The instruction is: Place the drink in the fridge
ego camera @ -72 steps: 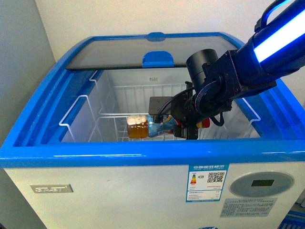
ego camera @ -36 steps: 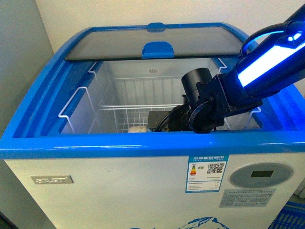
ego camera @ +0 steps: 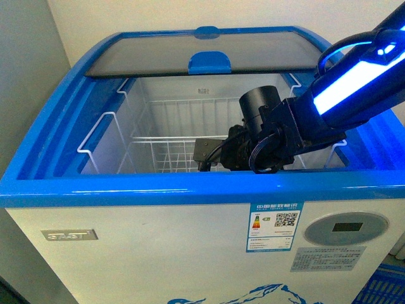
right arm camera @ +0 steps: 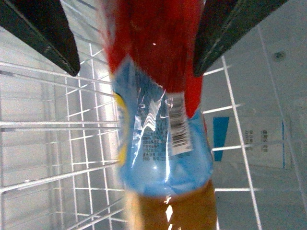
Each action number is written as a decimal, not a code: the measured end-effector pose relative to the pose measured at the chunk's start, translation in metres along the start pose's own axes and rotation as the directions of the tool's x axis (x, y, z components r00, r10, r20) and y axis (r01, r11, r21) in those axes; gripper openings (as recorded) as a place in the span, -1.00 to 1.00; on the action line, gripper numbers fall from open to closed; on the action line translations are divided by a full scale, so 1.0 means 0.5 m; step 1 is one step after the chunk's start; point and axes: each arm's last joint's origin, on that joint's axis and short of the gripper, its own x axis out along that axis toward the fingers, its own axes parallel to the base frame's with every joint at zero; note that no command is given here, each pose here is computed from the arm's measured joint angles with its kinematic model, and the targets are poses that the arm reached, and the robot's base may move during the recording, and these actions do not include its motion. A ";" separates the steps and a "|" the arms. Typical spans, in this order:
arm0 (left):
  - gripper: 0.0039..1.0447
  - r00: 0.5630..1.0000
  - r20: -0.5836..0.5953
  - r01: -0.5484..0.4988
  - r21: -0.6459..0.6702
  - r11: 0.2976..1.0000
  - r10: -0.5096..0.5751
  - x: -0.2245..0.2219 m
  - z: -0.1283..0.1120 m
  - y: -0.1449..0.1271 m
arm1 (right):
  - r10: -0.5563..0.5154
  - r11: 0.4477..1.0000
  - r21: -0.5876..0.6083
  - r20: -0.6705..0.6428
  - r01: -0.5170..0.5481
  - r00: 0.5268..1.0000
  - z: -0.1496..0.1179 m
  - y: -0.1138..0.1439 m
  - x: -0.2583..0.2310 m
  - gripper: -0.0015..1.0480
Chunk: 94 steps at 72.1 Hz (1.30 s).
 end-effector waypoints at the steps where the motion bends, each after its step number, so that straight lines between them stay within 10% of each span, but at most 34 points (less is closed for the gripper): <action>1: 0.85 1.000 0.000 0.000 0.000 1.000 0.000 0.000 0.000 0.000 | -0.004 1.000 0.004 0.002 0.004 1.000 0.002 -0.003 -0.002 0.67; 5: 0.85 1.000 0.000 0.000 0.000 1.000 0.000 0.000 0.000 0.000 | -0.026 1.000 0.017 0.017 0.026 1.000 0.011 -0.020 -0.016 0.89; 59: 0.85 1.000 0.000 0.000 0.000 1.000 0.000 0.000 0.000 0.000 | -0.297 0.926 0.299 0.194 0.232 0.935 0.077 -0.081 -0.364 0.86; 80: 0.85 1.000 0.000 0.000 0.000 1.000 0.000 0.000 0.000 0.000 | -0.606 0.604 0.631 -0.032 0.487 0.795 0.031 -0.107 -0.560 0.86; 94: 0.85 1.000 0.000 0.000 0.000 1.000 0.000 0.000 0.000 0.000 | -0.618 0.452 0.793 -0.052 0.409 0.784 0.040 -0.034 -0.729 0.86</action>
